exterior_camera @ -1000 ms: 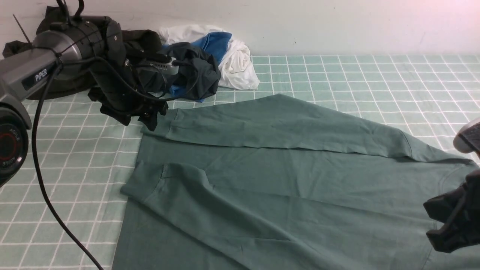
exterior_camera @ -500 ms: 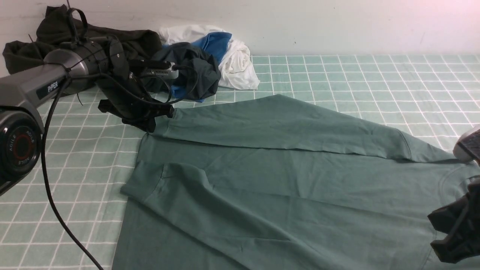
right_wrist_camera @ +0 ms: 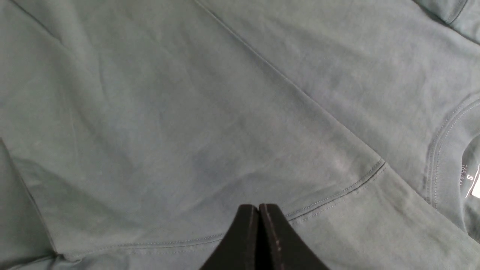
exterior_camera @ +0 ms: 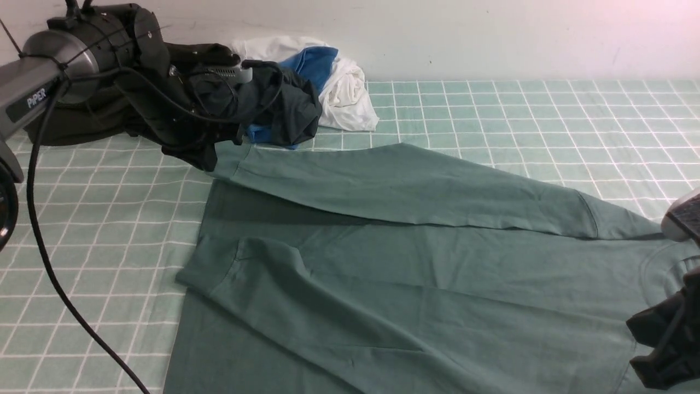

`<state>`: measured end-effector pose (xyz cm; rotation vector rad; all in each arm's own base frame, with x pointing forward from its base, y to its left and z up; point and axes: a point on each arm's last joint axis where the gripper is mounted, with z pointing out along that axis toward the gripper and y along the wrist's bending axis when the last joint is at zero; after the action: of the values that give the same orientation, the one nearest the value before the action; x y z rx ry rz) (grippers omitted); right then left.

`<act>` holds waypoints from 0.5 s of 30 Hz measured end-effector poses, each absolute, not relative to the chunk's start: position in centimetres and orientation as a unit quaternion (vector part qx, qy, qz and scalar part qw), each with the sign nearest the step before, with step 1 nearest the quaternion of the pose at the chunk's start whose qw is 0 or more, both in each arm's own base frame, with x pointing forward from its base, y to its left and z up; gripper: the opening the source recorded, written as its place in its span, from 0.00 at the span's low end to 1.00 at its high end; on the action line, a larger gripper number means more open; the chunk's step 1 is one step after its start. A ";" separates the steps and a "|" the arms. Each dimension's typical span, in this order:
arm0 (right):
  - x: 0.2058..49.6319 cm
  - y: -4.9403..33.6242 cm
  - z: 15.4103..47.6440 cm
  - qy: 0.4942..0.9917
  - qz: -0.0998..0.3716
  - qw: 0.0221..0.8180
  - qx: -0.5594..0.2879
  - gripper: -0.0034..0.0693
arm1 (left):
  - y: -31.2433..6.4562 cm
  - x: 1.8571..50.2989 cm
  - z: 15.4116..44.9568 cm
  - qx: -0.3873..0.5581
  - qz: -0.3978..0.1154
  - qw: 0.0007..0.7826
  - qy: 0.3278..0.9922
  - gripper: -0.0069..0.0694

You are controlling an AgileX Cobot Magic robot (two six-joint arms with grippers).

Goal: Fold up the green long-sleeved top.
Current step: Use the left arm to drag and drop the cuff onto the cuff closest to the left arm

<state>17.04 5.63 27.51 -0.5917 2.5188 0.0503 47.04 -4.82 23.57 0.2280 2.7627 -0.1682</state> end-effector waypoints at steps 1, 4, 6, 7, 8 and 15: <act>17.0 5.6 27.5 0.936 0.019 0.273 -0.220 0.03 | -4.8 46.5 24.2 0.083 -0.060 0.173 0.980 0.12; 16.9 5.6 27.6 0.939 0.018 0.265 -0.220 0.03 | -4.6 42.9 27.3 0.087 -0.062 0.145 0.984 0.12; 16.7 5.6 28.1 0.940 0.023 0.260 -0.218 0.03 | -4.3 39.4 29.2 0.086 -0.066 0.144 0.984 0.12; 16.7 5.6 28.1 0.940 0.024 0.261 -0.217 0.03 | -4.3 39.0 29.3 0.086 -0.067 0.144 0.984 0.12; 16.5 5.6 28.7 0.939 0.029 0.269 -0.215 0.03 | -4.2 36.3 29.6 0.082 -0.074 0.142 0.984 0.12; 14.9 5.7 30.4 0.925 0.049 0.307 -0.220 0.03 | -3.8 23.3 25.1 0.058 -0.109 0.137 0.983 0.12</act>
<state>14.91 5.69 30.36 -0.5817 2.4463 0.1297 23.30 -3.77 25.10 0.1686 2.8437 -0.3157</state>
